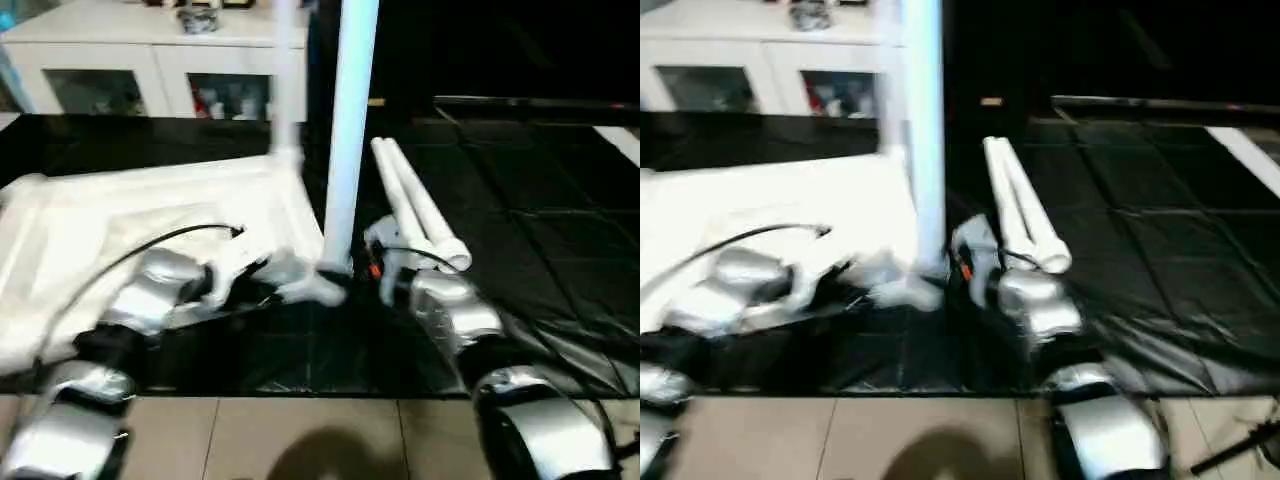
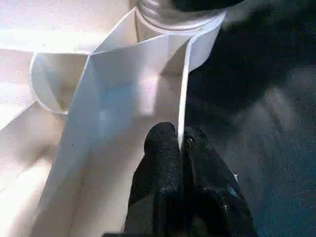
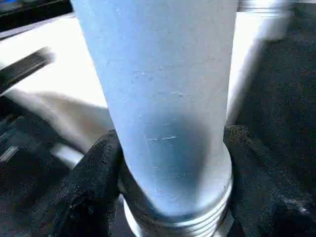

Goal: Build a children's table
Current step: Rotate leg to tighten

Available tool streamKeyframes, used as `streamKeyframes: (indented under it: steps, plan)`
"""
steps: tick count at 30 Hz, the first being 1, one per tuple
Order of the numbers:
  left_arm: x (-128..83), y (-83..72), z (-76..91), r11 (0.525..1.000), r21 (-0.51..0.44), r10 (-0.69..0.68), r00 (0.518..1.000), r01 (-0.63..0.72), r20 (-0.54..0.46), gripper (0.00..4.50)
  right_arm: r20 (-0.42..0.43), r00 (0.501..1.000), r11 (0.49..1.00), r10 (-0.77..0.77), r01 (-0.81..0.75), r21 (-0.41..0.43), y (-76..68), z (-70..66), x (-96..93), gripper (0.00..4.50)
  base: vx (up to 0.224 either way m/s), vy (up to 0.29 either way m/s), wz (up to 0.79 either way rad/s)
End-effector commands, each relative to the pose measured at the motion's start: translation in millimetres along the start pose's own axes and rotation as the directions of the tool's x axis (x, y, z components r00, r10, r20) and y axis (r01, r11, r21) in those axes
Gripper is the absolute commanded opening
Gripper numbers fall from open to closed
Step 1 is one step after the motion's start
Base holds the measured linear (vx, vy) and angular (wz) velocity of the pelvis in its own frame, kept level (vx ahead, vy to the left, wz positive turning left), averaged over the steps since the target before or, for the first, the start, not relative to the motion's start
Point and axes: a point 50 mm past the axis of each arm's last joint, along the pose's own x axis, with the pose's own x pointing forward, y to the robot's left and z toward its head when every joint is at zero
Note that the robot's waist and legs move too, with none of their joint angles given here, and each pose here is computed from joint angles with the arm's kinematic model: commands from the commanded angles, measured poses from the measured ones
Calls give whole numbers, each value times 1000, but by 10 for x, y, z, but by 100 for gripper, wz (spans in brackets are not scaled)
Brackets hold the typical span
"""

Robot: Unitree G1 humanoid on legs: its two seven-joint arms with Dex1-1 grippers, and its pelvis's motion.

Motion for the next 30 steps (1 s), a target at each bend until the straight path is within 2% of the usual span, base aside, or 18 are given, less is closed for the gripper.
streamKeyframes:
  steps: [1,5,6,9,12,14,15,16,17,19,20,21,22,25,30]
  plan:
    - [98,46,329,986,-55,164,980,-158,114,0,-73,993,987,93,-82,138,485,-212,278,267,0,0,0]
    - [132,26,384,980,-59,193,975,-188,109,0,-59,995,988,77,-68,135,549,-156,339,267,0,0,0]
    - [125,27,379,980,-56,194,975,-189,107,0,-52,996,987,78,-70,146,542,-151,336,323,0,0,0]
    - [83,30,325,983,-12,185,979,-185,87,0,-24,996,982,81,-76,172,517,-133,321,338,0,0,0]
    - [64,18,290,986,22,166,983,-168,81,0,-27,995,985,93,-88,149,505,-138,307,372,0,0,0]
    - [41,-22,247,991,60,117,991,-121,72,0,-33,995,992,96,-93,91,457,-145,271,386,0,0,0]
    - [14,-56,201,993,93,69,996,-74,57,0,-31,995,995,97,-96,37,386,-151,219,390,0,0,0]
    - [10,-58,197,993,97,65,996,-70,56,0,-30,995,995,98,-97,32,377,-151,212,401,0,0,0]
    - [-45,-80,132,992,127,11,999,-15,35,0,-19,993,993,117,-118,-17,261,-143,114,416,0,0,0]
    - [-66,-87,108,992,127,-3,1000,0,24,0,-12,992,992,126,-126,-27,224,-137,80,431,0,0,0]
    - [-88,-90,88,990,140,-18,1000,15,19,0,-6,991,990,133,-133,-39,181,-123,44,433,0,0,0]
    - [-160,-97,15,985,161,-64,998,65,-8,0,16,982,980,186,-184,-78,68,-64,-76,433,0,0,0]
    - [-166,-97,8,985,161,-68,998,69,-11,0,17,982,979,190,-188,-81,59,-59,-86,442,0,0,0]
    - [-229,-113,-48,973,192,-123,992,127,-33,0,0,964,953,266,-263,-148,-26,3,-204,442,0,0,0]
    - [-335,-123,-120,947,244,-192,977,209,-90,0,-106,891,859,442,-455,-235,-88,81,-382,442,0,0,0]
